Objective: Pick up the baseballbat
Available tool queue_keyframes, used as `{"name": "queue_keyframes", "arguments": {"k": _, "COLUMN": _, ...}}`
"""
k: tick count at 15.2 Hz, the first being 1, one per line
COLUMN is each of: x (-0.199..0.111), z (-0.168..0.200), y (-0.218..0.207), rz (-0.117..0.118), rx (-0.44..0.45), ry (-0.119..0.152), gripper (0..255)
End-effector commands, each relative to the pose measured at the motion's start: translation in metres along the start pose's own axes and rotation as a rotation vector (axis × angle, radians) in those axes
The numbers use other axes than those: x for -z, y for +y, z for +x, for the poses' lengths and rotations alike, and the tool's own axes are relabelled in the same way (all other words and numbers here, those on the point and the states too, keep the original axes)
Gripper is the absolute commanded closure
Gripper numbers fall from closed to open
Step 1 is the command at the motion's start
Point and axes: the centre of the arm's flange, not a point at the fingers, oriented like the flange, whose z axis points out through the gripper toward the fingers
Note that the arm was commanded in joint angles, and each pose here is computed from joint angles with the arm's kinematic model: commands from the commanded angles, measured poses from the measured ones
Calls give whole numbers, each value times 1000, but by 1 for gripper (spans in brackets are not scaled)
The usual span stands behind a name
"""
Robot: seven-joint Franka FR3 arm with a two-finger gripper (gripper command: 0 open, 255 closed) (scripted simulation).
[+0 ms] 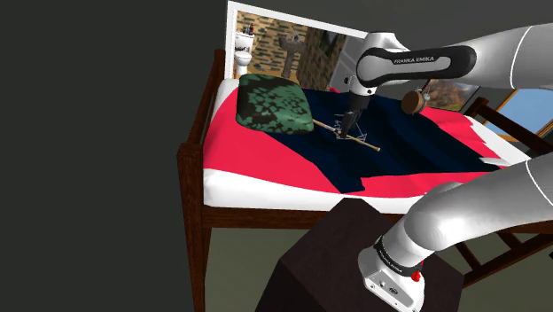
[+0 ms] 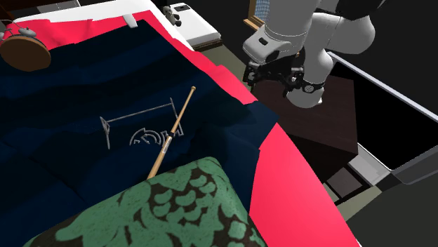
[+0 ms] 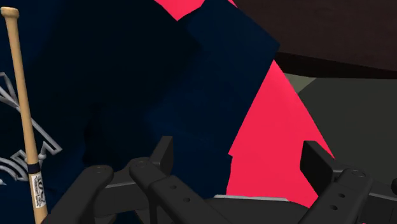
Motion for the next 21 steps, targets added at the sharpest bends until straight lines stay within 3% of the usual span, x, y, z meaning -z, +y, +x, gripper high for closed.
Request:
{"name": "queue_keyframes", "arguments": {"k": 1, "x": -12, "z": 8, "y": 23, "rz": -8, "rx": -4, "ry": 4, "gripper": 0}}
{"name": "queue_keyframes", "arguments": {"k": 21, "x": -106, "z": 78, "y": 247, "rz": -76, "rx": -56, "ry": 33, "gripper": 0}}
